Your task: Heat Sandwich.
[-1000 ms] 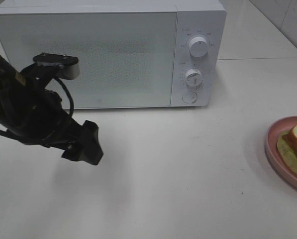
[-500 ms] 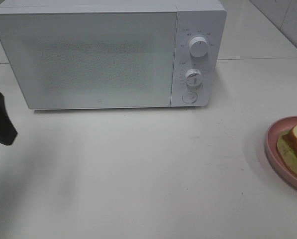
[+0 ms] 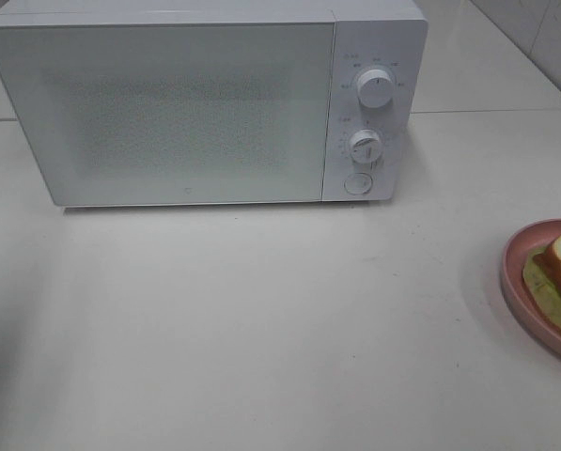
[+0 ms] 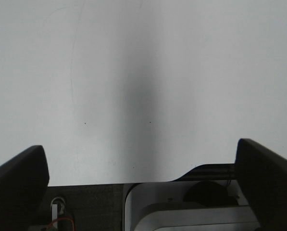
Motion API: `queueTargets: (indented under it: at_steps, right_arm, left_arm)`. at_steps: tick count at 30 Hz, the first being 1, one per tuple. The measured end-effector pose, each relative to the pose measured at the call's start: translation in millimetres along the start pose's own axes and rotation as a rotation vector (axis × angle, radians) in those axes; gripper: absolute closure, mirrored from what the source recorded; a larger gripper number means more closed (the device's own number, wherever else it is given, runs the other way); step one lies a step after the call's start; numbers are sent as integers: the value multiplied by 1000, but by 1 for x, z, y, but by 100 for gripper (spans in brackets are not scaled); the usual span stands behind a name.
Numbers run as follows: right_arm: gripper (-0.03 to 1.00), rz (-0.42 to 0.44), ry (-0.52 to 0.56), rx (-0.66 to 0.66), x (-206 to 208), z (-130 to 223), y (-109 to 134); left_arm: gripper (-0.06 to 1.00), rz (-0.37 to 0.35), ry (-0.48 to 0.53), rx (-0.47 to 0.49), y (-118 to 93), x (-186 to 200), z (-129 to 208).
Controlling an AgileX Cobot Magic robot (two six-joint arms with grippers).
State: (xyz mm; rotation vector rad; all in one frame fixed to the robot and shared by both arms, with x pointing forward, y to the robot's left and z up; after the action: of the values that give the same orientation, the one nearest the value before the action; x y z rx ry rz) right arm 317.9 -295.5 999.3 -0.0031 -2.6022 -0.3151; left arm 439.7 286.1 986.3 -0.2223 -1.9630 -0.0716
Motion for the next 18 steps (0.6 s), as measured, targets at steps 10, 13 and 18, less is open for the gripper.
queueTargets:
  at_steps: [10,13,18]
  right_arm:
    - [28,0,0,0,0,0,0]
    - [29,0,0,0,0,0,0]
    - [29,0,0,0,0,0,0]
  left_arm:
    - [-3,-76,-230,-31,-5,24,31]
    - [-3,-85,-270,-38,-7,28,37]
    - [-3,-110,-380,-54,-12,36,56]
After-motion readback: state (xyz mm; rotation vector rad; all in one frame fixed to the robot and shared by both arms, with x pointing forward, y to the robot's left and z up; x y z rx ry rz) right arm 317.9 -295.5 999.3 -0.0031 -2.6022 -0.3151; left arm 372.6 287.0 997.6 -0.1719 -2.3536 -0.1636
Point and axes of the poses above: a point on each arm's last joint axis where the gripper is mounted, x pointing back along that axis away from the gripper, y along the wrist's bending axis when the last joint is at zero, z = x × y, the point moved 10 cm from there along -x, pointing out along that axis toward the gripper, and after that the axes turned 12 degrees about -x, right-handed, at the moved point
